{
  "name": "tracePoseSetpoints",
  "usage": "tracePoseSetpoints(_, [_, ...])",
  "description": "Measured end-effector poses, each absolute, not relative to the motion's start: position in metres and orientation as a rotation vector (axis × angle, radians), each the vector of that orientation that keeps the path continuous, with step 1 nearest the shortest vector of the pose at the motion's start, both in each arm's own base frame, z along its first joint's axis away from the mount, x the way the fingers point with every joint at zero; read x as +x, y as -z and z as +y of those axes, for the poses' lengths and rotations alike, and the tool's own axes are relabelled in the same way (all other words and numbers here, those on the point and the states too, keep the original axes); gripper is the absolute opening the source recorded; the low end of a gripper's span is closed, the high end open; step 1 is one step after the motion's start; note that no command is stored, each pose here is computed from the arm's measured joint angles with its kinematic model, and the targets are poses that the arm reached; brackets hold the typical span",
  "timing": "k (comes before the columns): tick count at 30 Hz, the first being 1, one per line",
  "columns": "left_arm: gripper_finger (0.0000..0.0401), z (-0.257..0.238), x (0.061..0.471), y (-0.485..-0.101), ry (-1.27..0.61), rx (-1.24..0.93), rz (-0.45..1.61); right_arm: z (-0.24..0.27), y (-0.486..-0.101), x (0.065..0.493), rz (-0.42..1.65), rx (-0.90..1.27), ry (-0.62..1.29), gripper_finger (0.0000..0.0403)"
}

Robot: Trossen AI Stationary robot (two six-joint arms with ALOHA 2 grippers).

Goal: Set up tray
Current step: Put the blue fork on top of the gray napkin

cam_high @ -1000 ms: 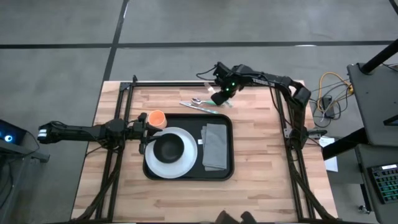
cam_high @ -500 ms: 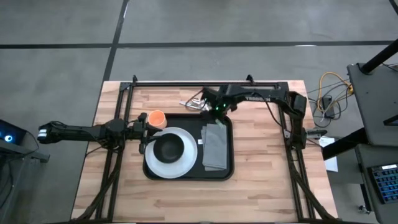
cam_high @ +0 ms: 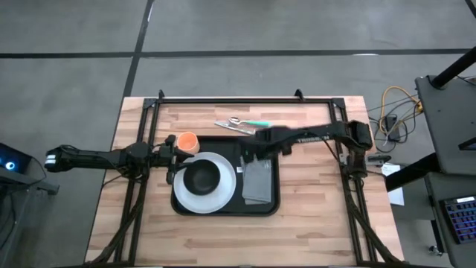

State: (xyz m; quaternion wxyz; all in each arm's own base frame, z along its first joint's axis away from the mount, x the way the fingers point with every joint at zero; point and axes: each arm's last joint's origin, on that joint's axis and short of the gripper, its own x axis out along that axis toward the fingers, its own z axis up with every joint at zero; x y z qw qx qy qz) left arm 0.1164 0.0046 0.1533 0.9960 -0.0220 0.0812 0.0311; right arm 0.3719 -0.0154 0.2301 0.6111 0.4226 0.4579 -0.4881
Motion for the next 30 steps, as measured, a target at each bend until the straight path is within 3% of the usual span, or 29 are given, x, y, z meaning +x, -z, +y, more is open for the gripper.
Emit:
tracePoseSetpoints(6, [0.0118,0.005,0.117,-0.153,-0.063,-0.044,0.172,0.023,-0.231,0.379,0.971,1.078,1.085,0.0019])
tracePoseSetpoints(12, [0.0118,0.005,0.117,-0.153,-0.063,-0.044,0.170,0.050,-0.208,0.377,0.932,1.163,1.108,0.0018])
tracePoseSetpoints(21, [0.0118,0.005,0.117,-0.153,-0.063,-0.044,0.169,0.069,-0.164,0.367,0.829,1.266,1.102,0.0019])
tracePoseSetpoints(30, [0.0118,0.005,0.117,-0.153,-0.063,-0.044,0.170,0.090,-0.152,0.356,0.811,1.307,1.125,0.0019])
